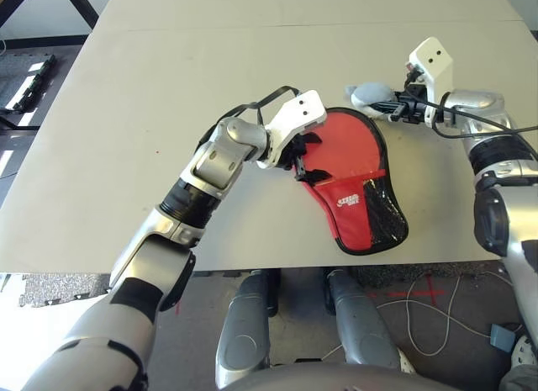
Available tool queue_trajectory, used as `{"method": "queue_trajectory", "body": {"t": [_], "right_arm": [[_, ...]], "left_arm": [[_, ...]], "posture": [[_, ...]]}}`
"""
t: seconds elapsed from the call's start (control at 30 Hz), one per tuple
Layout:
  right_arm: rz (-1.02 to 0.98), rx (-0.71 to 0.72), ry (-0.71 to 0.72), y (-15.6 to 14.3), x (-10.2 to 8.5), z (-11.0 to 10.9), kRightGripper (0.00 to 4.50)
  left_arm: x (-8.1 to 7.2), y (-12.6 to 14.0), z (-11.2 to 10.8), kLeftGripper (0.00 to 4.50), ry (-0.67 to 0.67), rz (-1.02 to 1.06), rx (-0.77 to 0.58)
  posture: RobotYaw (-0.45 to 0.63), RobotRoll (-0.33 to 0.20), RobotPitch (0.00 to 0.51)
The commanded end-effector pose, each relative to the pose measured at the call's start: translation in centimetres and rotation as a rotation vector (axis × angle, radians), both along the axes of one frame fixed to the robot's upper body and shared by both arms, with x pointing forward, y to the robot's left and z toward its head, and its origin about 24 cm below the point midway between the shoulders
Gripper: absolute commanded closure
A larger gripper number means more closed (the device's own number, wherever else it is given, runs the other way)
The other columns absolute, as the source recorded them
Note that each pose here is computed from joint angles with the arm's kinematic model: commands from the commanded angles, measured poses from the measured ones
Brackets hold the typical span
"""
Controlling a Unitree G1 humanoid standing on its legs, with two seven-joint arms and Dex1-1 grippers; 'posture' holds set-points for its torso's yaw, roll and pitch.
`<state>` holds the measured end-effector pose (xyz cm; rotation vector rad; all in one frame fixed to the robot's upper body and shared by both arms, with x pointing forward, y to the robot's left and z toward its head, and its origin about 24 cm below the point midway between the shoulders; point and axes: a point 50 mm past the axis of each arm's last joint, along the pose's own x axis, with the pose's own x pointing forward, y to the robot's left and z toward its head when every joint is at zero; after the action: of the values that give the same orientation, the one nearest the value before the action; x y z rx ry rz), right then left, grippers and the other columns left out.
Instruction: Store the ping-pong paddle in its case and zip it.
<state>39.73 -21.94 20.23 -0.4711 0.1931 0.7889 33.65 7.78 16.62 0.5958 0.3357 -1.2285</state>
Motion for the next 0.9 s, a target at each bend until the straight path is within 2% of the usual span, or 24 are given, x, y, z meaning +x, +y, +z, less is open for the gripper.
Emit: {"method": "queue_trajectory", "body": {"t": [0.03, 0.37, 0.5, 0.67, 0.9], "right_arm": [[-0.017, -0.035, 0.052, -1.7, -0.7, -0.7, 3.9], [0.047, -0.05, 0.17, -2.5, -1.8, -1.1, 3.9], [0.063, -0.005, 0.205, -2.8, -2.3, -0.9, 3.9], [0.151, 0.043, 0.255, -3.0, -3.5, -0.7, 3.91], [0.277, 0.052, 0.354, -2.8, -6.0, -1.7, 3.92]], "left_arm": [[-0.5, 0.7, -4.0, 0.0, 0.148, 0.031, 0.106], [-0.6, 0.6, -4.0, 0.0, 0.149, 0.031, 0.102], [-0.6, 0.6, -4.1, 0.0, 0.152, 0.029, 0.101], [-0.6, 0.5, -4.2, 0.0, 0.153, 0.028, 0.102], [-0.6, 0.5, -4.2, 0.0, 0.152, 0.025, 0.099]], "posture": [[-0.09, 0.0, 0.294], [-0.09, 0.0, 0.298], [-0.09, 0.0, 0.3], [-0.1, 0.0, 0.301], [-0.1, 0.0, 0.303]]}}
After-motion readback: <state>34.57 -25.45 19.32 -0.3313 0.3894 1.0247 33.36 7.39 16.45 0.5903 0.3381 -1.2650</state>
